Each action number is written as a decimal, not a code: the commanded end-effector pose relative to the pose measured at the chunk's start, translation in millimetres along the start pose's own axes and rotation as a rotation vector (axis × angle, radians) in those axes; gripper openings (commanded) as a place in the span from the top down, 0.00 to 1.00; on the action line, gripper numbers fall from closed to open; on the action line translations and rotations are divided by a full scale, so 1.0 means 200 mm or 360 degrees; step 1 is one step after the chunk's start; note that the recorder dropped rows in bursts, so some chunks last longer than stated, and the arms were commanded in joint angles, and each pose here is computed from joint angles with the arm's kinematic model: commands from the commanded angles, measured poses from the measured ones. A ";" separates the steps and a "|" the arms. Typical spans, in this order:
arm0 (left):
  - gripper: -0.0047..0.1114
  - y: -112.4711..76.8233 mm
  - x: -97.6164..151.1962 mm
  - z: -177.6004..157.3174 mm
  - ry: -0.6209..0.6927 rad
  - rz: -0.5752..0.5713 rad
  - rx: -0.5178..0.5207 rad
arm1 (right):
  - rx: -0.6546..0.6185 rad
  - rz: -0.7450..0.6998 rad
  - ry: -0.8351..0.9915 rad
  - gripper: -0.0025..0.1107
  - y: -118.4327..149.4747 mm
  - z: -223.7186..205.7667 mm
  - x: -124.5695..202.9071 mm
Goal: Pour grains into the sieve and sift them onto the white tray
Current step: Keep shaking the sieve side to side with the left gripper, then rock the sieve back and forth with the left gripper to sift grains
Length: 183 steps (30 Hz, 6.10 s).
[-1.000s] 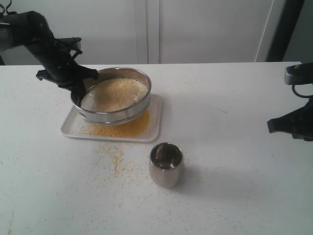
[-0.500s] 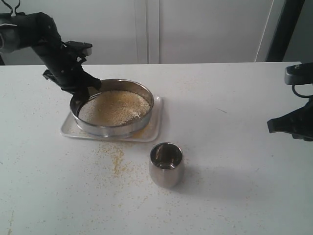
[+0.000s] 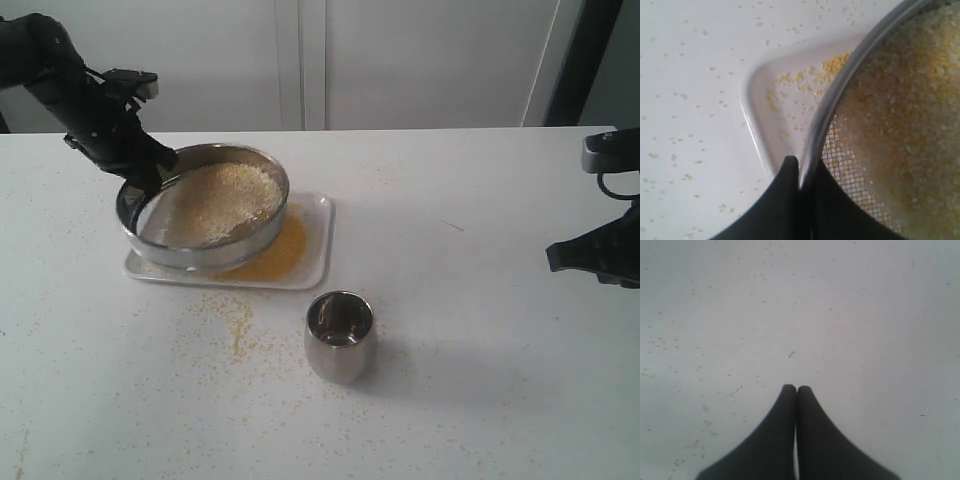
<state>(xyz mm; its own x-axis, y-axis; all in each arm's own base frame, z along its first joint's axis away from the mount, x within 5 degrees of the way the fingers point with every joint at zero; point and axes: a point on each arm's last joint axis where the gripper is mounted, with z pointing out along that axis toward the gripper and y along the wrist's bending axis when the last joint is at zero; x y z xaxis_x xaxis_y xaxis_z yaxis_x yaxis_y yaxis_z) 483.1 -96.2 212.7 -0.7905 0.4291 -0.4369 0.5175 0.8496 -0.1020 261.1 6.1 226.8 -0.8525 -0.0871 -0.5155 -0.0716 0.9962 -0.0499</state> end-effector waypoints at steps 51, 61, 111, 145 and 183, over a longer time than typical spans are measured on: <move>0.96 -0.05 -0.04 -0.03 -0.0081 -0.0262 -0.0016 | 0.0010 0.0004 -0.0020 0.98 -0.01 -0.01 -0.01; 0.96 -0.06 -0.05 -0.07 -0.0150 -0.0019 0.0140 | 0.0010 0.0004 -0.0026 0.98 -0.01 -0.01 -0.01; 0.96 0.01 0.00 -0.09 0.0007 -0.0639 -0.0270 | 0.0010 0.0040 -0.0029 0.98 -0.01 -0.01 -0.01; 0.96 -0.03 0.01 -0.09 0.0073 -0.0340 -0.0027 | 0.0010 0.0040 -0.0033 0.98 -0.01 -0.01 -0.01; 0.96 -0.20 -0.05 -0.18 -0.0060 0.0550 0.0251 | 0.0011 0.0040 -0.0097 0.98 -0.01 -0.01 -0.03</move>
<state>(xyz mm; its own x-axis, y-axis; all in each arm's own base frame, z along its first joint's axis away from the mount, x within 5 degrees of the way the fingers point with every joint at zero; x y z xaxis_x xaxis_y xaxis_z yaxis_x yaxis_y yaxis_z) 473.7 -99.2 236.6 -0.7446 0.5005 -0.4417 0.5814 0.8113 -0.0609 264.5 6.0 229.0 -0.8301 -0.0618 -0.5542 -0.0498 0.9981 -0.0367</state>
